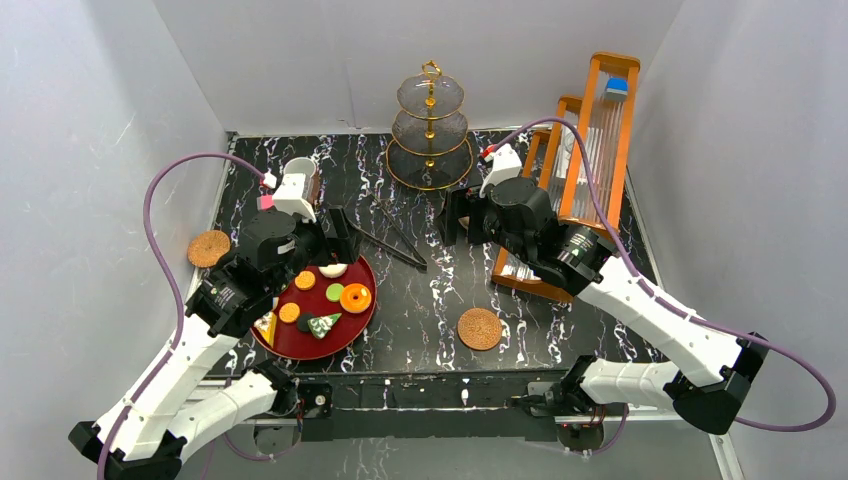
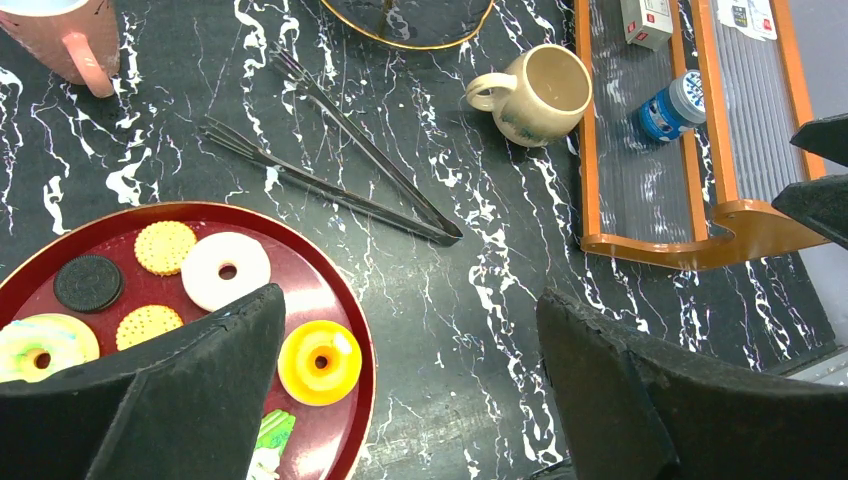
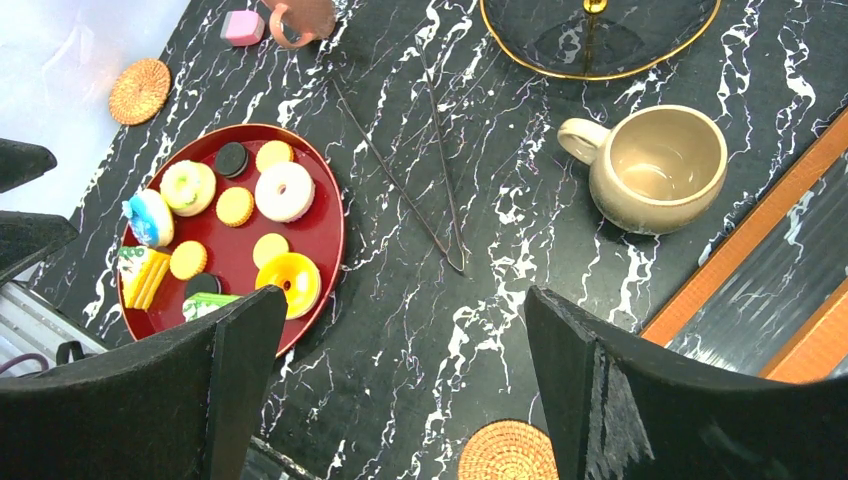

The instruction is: Serve the afternoon tea

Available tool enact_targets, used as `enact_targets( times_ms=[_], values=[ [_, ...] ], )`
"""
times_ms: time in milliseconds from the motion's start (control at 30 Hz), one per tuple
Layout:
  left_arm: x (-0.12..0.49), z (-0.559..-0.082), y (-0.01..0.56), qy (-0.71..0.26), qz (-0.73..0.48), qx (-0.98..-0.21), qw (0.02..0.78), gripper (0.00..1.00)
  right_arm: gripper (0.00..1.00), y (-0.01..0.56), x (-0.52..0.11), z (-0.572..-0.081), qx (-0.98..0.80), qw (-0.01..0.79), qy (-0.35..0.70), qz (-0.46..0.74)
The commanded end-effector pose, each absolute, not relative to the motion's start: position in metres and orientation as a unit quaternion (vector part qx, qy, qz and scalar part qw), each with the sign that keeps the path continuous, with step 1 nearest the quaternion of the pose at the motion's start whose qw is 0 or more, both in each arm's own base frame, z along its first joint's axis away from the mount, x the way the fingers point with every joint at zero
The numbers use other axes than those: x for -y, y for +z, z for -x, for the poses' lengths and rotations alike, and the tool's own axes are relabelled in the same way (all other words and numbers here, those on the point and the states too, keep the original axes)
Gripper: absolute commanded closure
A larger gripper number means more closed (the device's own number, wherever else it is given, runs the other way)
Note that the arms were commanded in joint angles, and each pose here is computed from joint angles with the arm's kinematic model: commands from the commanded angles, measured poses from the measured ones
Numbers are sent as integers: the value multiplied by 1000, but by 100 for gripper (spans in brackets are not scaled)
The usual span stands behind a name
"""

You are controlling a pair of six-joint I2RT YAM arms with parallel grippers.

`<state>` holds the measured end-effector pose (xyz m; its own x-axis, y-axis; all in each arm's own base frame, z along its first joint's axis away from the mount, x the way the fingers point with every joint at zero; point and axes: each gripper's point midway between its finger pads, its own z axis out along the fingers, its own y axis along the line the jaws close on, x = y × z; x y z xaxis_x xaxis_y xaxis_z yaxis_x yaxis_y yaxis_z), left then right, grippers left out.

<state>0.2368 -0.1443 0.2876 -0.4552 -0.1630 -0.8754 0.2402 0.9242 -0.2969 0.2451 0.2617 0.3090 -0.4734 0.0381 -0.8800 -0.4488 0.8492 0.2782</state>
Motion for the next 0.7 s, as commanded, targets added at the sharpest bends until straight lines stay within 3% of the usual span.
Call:
enact_targets(
  times_ms=[0, 467, 667],
  values=[
    [139, -236, 294, -189, -18, -825, 533, 7, 1, 326, -264, -246, -807, 516, 264, 112],
    [138, -245, 279, -156, -29, -837, 524, 6, 1, 326, -271, -247, -803, 517, 273, 118],
    [124, -254, 278, -110, -27, -833, 542, 6, 1, 332, -289, -237, -768, 526, 299, 210]
  ],
)
